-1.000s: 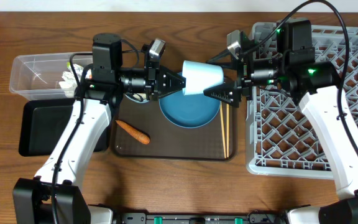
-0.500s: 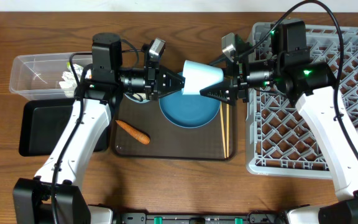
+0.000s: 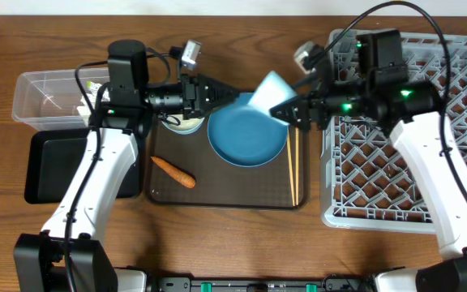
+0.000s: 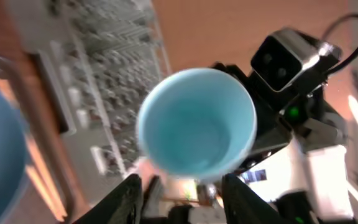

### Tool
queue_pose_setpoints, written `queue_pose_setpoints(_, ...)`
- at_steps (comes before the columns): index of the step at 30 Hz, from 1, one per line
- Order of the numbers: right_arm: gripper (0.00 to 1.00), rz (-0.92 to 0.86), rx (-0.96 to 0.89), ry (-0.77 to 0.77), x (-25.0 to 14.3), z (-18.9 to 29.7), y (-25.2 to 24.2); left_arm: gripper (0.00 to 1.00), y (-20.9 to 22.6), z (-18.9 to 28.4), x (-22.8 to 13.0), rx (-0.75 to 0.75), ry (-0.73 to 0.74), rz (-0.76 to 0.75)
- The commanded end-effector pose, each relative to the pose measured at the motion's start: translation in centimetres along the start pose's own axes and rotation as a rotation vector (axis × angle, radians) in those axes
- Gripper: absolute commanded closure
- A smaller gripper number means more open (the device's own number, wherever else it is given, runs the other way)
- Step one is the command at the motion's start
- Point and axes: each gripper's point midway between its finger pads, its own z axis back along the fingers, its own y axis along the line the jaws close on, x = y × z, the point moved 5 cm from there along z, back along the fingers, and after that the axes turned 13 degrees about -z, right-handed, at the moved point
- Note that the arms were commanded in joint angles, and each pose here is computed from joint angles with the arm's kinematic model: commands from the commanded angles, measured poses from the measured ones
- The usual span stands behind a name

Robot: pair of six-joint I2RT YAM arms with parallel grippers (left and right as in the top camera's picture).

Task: Sort waste into correct bins and load items into the dishwasher rack
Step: 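Hand the light-blue cup from the left gripper to the right gripper, then lower the light-blue cup into the dish rack with the right gripper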

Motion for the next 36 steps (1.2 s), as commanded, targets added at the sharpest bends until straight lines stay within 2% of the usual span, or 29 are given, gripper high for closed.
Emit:
queue_pose_setpoints(1,0.59,-0.061,-0.138,-0.075,1.0,3.7,-1.2,0.55,1.6,0.6,0.7,0.139,-0.055,-0.101)
queue_pose_setpoints(6,0.62,-0.174,-0.277,-0.110,0.8,7.8,-3.1,0.54,4.5,1.2,-0.4,0.346,-0.050,-0.080)
queue_pose_setpoints(12,0.60,-0.401,-0.619,-0.157,-0.4,15.7,-5.8,0.54,7.3,2.8,-3.1,0.592,0.040,-0.036)
queue_pose_setpoints(15,0.60,-0.567,-0.782,-0.193,-2.1,19.9,-6.8,0.54,7.8,3.6,-4.2,0.674,0.085,-0.025)
queue_pose_setpoints(18,0.64,-0.792,-0.880,-0.248,-4.7,23.5,-8.1,0.54,7.4,4.4,-4.9,0.736,0.112,-0.040)
queue_pose_setpoints(20,0.68,-0.932,-0.903,-0.274,-6.5,25.3,-9.1,0.54,6.8,4.9,-5.0,0.764,0.110,-0.064)
queue_pose_setpoints(24,0.67,-1.103,-0.929,-0.299,-9.2,28.1,-11.2,0.54,5.2,5.5,-4.6,0.783,0.076,-0.115)
queue_pose_setpoints(36,0.66,-1.420,-0.895,-0.298,-14.2,30.8,-19.8,0.54,3.3,6.0,-4.8,0.781,0.059,-0.163)
